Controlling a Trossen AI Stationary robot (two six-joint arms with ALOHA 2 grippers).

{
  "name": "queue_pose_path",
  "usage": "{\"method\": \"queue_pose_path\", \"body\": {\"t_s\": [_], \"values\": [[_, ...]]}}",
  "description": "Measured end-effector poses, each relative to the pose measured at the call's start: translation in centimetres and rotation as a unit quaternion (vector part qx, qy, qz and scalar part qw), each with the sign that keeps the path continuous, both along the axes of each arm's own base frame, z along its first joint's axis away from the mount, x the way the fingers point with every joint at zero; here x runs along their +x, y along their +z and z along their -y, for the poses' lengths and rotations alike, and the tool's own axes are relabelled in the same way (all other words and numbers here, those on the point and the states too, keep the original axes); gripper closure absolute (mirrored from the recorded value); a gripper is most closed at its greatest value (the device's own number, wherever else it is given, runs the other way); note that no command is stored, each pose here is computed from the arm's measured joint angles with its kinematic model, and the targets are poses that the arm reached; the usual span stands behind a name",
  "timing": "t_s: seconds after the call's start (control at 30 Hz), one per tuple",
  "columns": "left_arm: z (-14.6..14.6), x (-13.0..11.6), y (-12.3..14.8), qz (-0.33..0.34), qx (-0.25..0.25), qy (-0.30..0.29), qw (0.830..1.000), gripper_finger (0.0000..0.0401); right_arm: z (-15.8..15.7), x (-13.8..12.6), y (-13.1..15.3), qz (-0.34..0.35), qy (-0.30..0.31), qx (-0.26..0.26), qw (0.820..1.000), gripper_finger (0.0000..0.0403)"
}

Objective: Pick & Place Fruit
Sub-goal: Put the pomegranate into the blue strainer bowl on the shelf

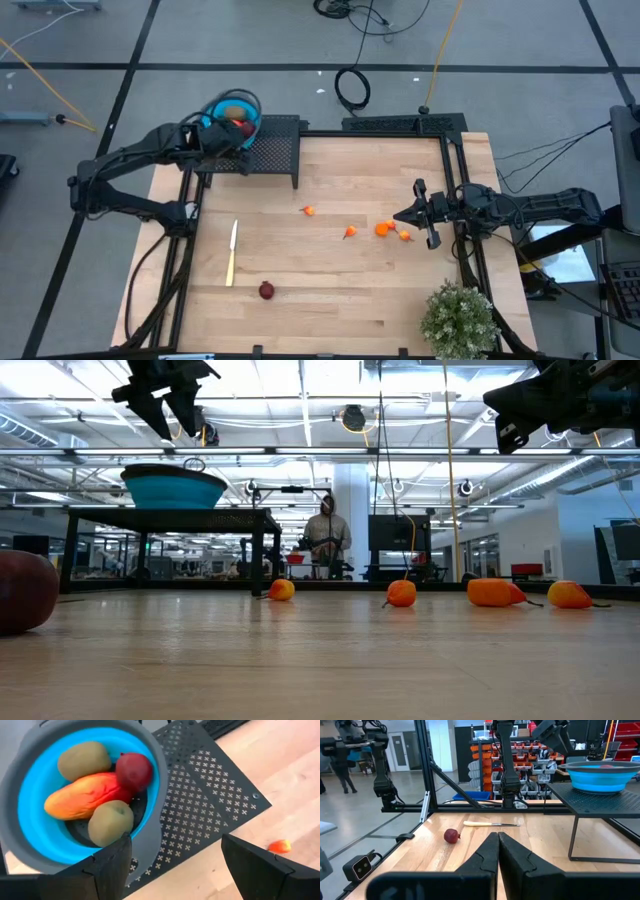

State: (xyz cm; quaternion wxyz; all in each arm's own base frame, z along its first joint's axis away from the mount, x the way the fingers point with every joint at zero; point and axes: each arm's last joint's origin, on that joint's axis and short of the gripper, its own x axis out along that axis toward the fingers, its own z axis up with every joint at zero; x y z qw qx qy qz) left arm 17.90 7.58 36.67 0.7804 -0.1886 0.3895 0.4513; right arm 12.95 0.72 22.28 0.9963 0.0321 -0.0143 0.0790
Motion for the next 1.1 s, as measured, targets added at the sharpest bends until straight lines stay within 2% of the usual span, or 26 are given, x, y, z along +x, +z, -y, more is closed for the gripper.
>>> {"method": "queue_pose_path", "body": {"t_s": [0.33,0.53,0.8,0.97,1.1], "values": [[-0.2,0.6,0.4,0.019,0.025,-0.020,0.999,0.0093,0.0,0.0,0.0,0.000,0.000,0.000,1.000,0.0399],[0.2,1.2,0.6,0.053,0.018,-0.033,0.998,0.0093,0.0,0.0,0.0,0.000,0.000,0.000,1.000,0.0399],[4.4,2.7,0.9,0.104,-0.023,-0.128,0.986,0.0093,0.0,0.0,0.0,0.000,0.000,0.000,1.000,0.0399],[7.9,3.0,0.9,0.139,-0.071,-0.148,0.977,0.0093,0.0,0.0,0.0,0.000,0.000,0.000,1.000,0.0399],[10.5,3.1,0.6,0.163,-0.121,-0.141,0.969,0.0093,0.0,0.0,0.0,0.000,0.000,-0.001,1.000,0.0399]]}}
